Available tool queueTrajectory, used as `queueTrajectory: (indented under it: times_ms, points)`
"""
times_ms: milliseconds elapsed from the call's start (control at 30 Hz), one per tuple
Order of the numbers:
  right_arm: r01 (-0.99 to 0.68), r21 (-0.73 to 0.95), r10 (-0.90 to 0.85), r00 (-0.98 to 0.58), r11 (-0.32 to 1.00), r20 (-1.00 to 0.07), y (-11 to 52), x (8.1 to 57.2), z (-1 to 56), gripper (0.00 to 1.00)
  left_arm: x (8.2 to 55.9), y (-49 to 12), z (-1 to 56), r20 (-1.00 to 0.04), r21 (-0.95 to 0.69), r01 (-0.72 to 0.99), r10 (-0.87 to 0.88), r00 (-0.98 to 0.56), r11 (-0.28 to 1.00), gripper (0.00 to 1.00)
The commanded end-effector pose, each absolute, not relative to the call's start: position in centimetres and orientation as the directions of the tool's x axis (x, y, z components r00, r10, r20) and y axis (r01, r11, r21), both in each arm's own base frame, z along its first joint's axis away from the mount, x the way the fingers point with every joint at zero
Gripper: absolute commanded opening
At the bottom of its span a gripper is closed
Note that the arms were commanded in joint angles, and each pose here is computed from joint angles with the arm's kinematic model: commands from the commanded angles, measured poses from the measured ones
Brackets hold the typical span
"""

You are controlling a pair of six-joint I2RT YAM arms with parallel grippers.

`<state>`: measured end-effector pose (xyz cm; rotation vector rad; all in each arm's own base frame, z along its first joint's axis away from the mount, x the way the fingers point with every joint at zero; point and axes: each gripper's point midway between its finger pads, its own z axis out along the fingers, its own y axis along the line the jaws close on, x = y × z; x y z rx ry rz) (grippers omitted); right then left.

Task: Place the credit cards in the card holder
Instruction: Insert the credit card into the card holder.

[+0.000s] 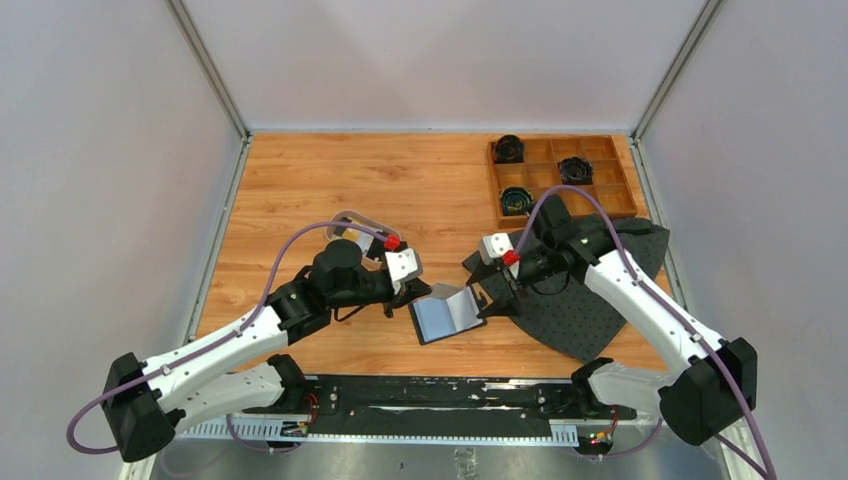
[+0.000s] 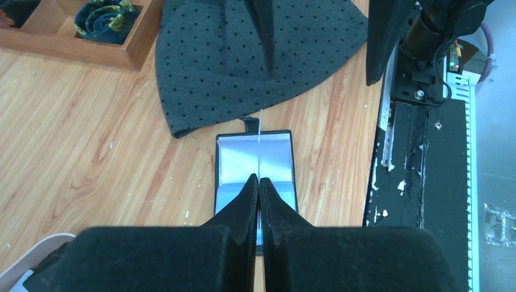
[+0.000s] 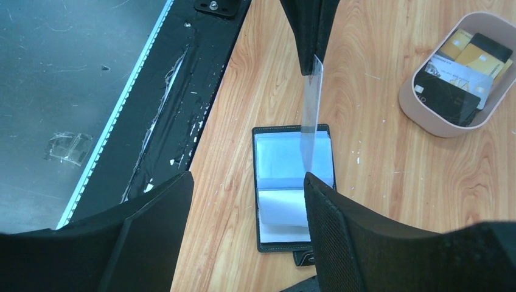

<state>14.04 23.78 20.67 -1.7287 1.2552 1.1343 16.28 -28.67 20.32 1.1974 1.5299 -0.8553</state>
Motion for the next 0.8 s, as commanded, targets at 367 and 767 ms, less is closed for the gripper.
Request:
queueTrajectory:
  times_ms: [367,767]
  points:
    - [-0.966,0.044,-0.349,0.049,-0.255,-0.936,24.4,15.0,20.8,0.7,15.8,-29.9,20.6,-0.972,-0.025,0.963,0.219,-0.087,0.27,0.0]
    - [-0.97,0.1,-0.345,-0.019,-0.22,-0.939,25.1,15.8,21.0,0.69,15.8,-30.7,20.4,-0.963,-0.118,0.953,0.201,-0.177,0.278,0.0]
